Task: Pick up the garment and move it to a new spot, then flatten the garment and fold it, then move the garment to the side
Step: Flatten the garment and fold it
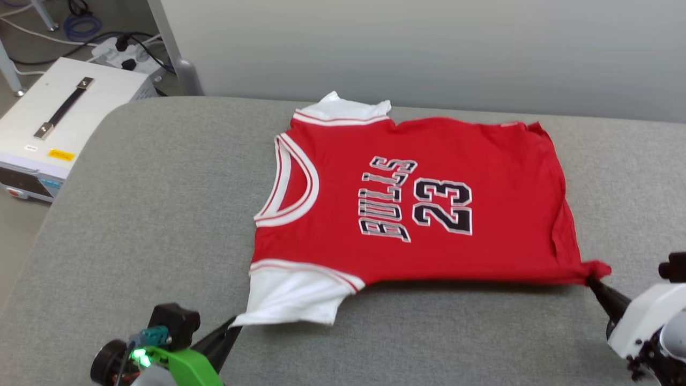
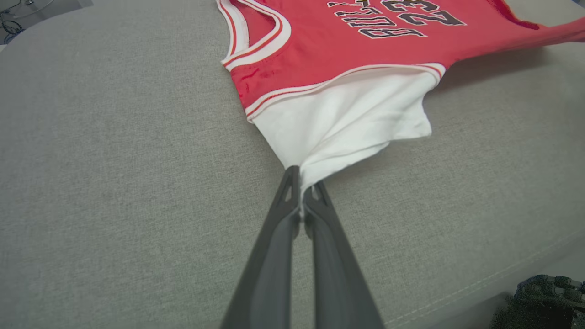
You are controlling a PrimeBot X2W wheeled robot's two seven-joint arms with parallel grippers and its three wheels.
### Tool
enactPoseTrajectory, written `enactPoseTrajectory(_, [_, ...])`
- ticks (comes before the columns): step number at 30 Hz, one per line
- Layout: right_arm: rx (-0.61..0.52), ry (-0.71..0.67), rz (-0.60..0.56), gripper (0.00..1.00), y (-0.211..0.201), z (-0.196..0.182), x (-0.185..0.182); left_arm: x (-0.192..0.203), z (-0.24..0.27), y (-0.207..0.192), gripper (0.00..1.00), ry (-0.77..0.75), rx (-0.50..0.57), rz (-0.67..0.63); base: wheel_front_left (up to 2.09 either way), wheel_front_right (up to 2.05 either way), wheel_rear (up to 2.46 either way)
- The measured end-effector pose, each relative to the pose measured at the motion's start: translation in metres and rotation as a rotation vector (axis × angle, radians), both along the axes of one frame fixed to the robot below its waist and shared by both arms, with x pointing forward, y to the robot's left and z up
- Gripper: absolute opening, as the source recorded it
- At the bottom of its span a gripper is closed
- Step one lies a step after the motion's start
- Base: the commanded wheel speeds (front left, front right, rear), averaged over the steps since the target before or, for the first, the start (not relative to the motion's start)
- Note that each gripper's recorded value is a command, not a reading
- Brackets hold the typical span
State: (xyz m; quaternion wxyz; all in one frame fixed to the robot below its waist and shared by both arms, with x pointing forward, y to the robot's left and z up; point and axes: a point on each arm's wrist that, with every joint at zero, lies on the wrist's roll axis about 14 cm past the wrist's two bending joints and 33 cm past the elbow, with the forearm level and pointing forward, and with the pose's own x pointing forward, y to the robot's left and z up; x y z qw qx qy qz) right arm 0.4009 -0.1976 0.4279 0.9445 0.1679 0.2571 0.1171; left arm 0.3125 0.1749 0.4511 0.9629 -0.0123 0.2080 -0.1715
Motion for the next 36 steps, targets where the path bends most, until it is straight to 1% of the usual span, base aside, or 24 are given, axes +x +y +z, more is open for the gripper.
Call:
enactPoseTrajectory(7, [0.041, 0.118, 0.025, 0.0, -0.002, -0.013, -0.041, -0.045, -0.016, 0.004, 0.0, 0.138, 0.007, -0.024, 0.0, 0.0, 0.0])
enactPoseTrajectory(10, [0.051, 0.178, 0.054, 0.0, 0.0, -0.018, -0.061, -0.062, -0.022, 0.003, 0.0, 0.2, -0.008, -0.035, 0.0, 0.0, 0.0])
enactPoseTrajectory(12, [0.059, 0.203, 0.069, 0.0, 0.002, -0.02, -0.07, -0.068, -0.022, 0.003, 0.0, 0.216, -0.007, -0.044, 0.0, 0.0, 0.0])
enactPoseTrajectory(14, [0.066, 0.202, 0.065, 0.0, -0.001, -0.017, -0.074, -0.067, -0.018, 0.003, 0.0, 0.201, -0.009, -0.046, 0.0, 0.0, 0.0])
enactPoseTrajectory(18, [0.072, 0.172, 0.059, 0.0, -0.003, -0.006, -0.068, -0.057, -0.01, 0.001, 0.0, 0.16, -0.011, -0.051, 0.0, 0.0, 0.0])
enactPoseTrajectory(21, [0.07, 0.146, 0.053, 0.0, -0.005, 0.002, -0.061, -0.043, -0.001, 0.001, 0.0, 0.122, -0.006, -0.055, 0.0, 0.0, 0.0])
enactPoseTrajectory(27, [0.069, 0.131, 0.062, 0.0, 0.002, 0.01, -0.049, 0.004, 0.025, -0.001, 0.0, 0.015, 0.029, -0.079, 0.0, 0.0, 0.0])
enactPoseTrajectory(32, [0.05, 0.111, 0.068, 0.0, 0.006, 0.018, -0.028, 0.037, 0.031, 0.0, 0.0, -0.006, 0.077, -0.11, 0.0, 0.0, 0.0])
enactPoseTrajectory(36, [0.033, 0.119, 0.078, 0.0, 0.011, 0.018, -0.012, 0.064, 0.032, 0.001, 0.0, -0.004, 0.105, -0.13, 0.0, 0.0, 0.0])
